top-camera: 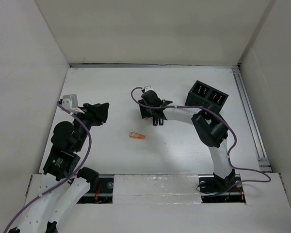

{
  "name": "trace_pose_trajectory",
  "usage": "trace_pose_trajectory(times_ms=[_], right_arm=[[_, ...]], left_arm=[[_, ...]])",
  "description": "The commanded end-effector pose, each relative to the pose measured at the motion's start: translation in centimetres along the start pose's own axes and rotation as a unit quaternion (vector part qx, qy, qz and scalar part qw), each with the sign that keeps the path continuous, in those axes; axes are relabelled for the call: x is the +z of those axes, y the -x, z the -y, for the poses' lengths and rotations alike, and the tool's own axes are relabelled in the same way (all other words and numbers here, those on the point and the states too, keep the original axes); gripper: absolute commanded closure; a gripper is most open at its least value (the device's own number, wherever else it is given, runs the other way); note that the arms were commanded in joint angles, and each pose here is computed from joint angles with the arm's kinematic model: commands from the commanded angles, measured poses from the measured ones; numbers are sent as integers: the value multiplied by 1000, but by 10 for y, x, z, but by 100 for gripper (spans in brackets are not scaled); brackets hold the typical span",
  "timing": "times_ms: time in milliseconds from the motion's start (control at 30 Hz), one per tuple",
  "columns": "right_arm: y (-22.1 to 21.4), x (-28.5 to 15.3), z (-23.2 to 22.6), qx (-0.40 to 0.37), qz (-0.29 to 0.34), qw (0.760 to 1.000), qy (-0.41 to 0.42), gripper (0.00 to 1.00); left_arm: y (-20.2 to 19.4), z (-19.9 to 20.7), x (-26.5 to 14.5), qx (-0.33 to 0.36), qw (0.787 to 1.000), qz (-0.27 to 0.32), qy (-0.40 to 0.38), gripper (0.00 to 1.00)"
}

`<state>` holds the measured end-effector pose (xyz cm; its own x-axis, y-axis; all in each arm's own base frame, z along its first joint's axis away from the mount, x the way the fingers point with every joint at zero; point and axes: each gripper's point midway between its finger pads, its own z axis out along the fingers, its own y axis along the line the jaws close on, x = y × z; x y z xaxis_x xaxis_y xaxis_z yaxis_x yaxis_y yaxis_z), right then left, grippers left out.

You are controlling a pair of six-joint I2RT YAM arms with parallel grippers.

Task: Organize the desk

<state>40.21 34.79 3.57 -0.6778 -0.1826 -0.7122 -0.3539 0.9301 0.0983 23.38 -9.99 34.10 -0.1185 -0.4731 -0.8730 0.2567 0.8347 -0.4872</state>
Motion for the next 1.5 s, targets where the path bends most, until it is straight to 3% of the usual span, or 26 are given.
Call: trace_pose_trajectory(times_ms=[0, 133, 233, 267, 300, 367, 467, 567, 667, 767, 900, 1167, 1300, 1333, 1467], right_arm=[[12, 5, 2, 4, 9, 1000, -16, 42], [6, 10, 2, 1, 7, 1000, -26, 50], [6, 12, 5, 1, 9, 999, -35, 73], [7, 11, 5, 2, 9, 999, -36, 87], [12, 8, 3, 7, 17, 999, -32, 91], [28, -12, 0, 18, 45, 999, -17, 94], [97, -61, 6, 69, 150, 986, 35, 95], [142, -114, 43, 116, 223, 966, 51, 96], [157, -151, 110, 157, 268, 950, -9, 96], [144, -160, 185, 193, 275, 938, -83, 96], [124, -162, 247, 230, 260, 929, -126, 96], [100, -164, 275, 251, 246, 923, -158, 95], [93, -162, 279, 257, 240, 922, -162, 81], [94, -162, 278, 257, 241, 922, -160, 68], [97, -164, 279, 256, 244, 921, -163, 55]], left_arm=[[11, 3, -2, 6, 1000, 21, -6, 58], [10, 2, -1, 7, 1000, 20, -4, 58], [9, 1, -1, 8, 1000, 17, -2, 58], [9, 2, 0, 8, 1000, 18, -3, 58], [8, 1, 0, 7, 1000, 16, -2, 58], [7, 0, 1, 7, 1000, 15, -1, 58], [7, 2, 1, 7, 1000, 15, -4, 58], [6, 3, 2, 7, 1000, 11, -7, 58], [4, 4, 2, 8, 1000, 7, -10, 58], [3, 6, 2, 8, 1000, 4, -17, 58], [2, 7, 3, 8, 1000, 3, -20, 57], [0, 7, 5, 7, 1000, -1, -20, 57], [0, 8, 5, 8, 1000, -2, -23, 57], [0, 8, 5, 8, 1000, -1, -22, 57], [1, 7, 3, 7, 1000, 1, -21, 56]])
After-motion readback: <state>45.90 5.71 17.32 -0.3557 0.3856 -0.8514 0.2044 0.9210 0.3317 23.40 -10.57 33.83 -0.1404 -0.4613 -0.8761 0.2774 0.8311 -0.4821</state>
